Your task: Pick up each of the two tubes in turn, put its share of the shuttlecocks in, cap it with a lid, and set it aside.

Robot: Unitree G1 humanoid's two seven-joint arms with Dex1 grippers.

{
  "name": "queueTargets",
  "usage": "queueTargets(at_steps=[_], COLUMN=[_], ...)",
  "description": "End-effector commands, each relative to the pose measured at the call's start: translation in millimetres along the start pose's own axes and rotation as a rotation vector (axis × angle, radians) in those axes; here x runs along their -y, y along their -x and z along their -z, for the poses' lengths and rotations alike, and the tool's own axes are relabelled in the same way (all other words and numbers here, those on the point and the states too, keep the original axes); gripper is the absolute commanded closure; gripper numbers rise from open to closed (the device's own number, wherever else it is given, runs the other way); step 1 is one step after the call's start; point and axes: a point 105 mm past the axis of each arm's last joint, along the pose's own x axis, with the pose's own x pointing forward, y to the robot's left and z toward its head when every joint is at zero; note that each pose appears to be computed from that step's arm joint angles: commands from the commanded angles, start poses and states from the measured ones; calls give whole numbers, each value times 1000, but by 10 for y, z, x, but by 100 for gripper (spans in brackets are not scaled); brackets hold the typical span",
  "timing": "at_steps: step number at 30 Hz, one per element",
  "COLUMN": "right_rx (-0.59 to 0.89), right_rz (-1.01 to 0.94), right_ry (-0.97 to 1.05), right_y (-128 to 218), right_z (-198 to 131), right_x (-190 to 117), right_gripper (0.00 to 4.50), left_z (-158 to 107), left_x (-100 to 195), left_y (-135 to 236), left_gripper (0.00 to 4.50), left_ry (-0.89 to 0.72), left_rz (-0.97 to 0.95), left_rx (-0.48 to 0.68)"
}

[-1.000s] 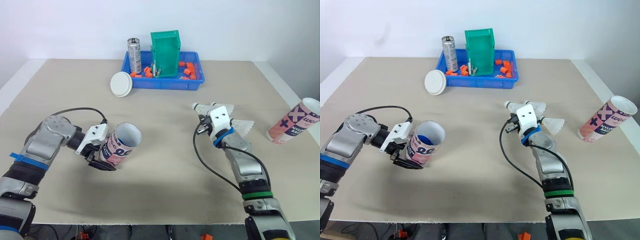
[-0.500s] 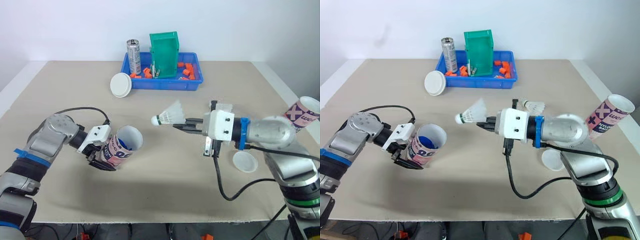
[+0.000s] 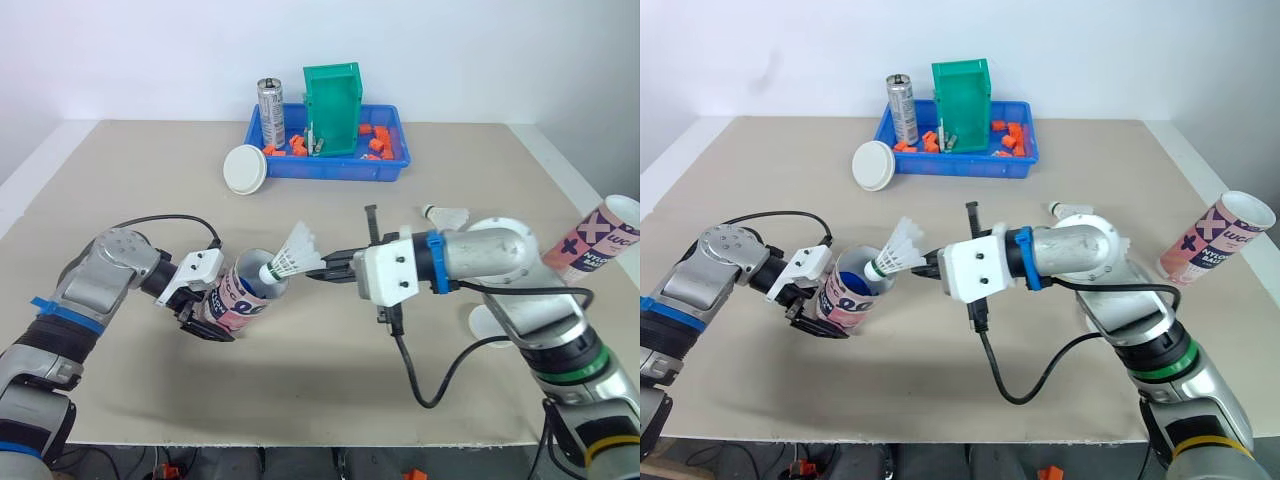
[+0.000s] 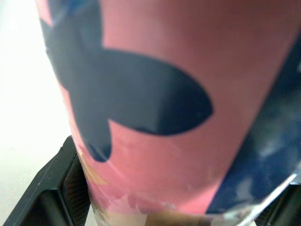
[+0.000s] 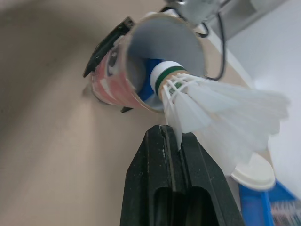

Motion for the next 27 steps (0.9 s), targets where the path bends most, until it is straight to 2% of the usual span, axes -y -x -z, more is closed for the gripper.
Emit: queueTargets(at_steps=[1,2,4,6,8,10,14,16,18,21,27], right_rx=[26,36,54,81,120,97,-36,-168,-317,-429,-592], right_rz=[-11,-28,-29,-13,55,136,352,510,658,851,1001], right_ry=[64,64,63,43,-43,-125,-273,-355,-445,-568,-713], right_y=[-3,1,26,93,259,451,878,1160,1479,1863,2247], right_z=[-118,-143,-192,-252,-300,-235,77,377,695,959,1332], right_x=[81,74,99,128,199,257,309,262,79,-172,-629], right_gripper=[447,383,311,204,204,204,204,204,204,204,204], left_z=[19,21,26,27,31,34,46,61,75,76,59], left_x=[31,32,33,40,51,67,96,114,131,126,103], left_y=[-89,-96,-107,-115,-131,-139,-141,-143,-138,-128,-122], left_gripper=[55,55,55,55,55,55,55,55,55,55,55], left_ry=[10,10,11,14,20,24,36,42,49,51,47], left_rz=[28,29,31,33,35,37,35,33,30,25,18], left_rx=[2,2,3,6,13,18,25,27,28,26,29])
